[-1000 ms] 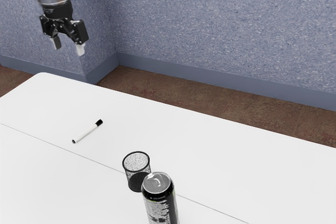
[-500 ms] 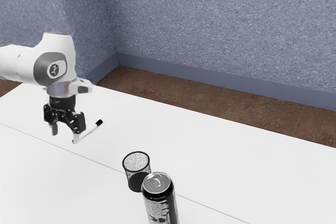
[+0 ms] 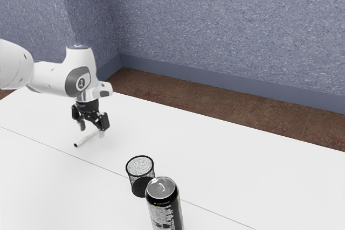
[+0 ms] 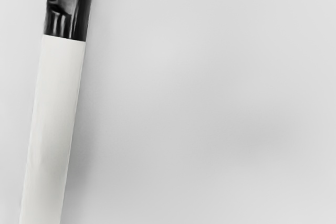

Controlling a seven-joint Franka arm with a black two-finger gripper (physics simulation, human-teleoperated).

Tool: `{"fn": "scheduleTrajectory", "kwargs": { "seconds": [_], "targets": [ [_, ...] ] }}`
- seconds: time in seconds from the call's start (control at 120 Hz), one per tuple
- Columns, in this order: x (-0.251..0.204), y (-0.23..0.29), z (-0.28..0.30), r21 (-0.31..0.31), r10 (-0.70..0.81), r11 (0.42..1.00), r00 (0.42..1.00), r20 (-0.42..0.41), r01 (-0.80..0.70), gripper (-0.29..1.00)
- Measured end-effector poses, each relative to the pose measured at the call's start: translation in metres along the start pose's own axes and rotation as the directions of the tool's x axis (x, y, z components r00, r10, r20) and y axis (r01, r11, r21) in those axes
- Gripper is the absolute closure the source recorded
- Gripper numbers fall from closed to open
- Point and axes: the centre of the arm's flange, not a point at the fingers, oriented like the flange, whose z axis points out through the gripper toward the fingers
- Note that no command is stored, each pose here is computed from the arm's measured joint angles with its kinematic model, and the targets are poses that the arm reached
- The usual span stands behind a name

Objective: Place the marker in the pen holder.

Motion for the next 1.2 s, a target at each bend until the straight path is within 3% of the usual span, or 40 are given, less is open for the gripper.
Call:
{"fn": "scheduleTrajectory", "kwargs": {
  "seconds": [0.5,0.917,1.2],
  "targets": [
    [0.047,-0.035,0.020,0.012,0.101,0.995,0.993,-0.069,-0.100,0.01],
    [0.045,-0.045,0.027,-0.011,0.130,0.991,0.989,-0.071,-0.131,0.42],
    [0.046,-0.044,0.037,-0.019,0.149,0.988,0.987,-0.059,-0.150,0.58]
  ]
}}
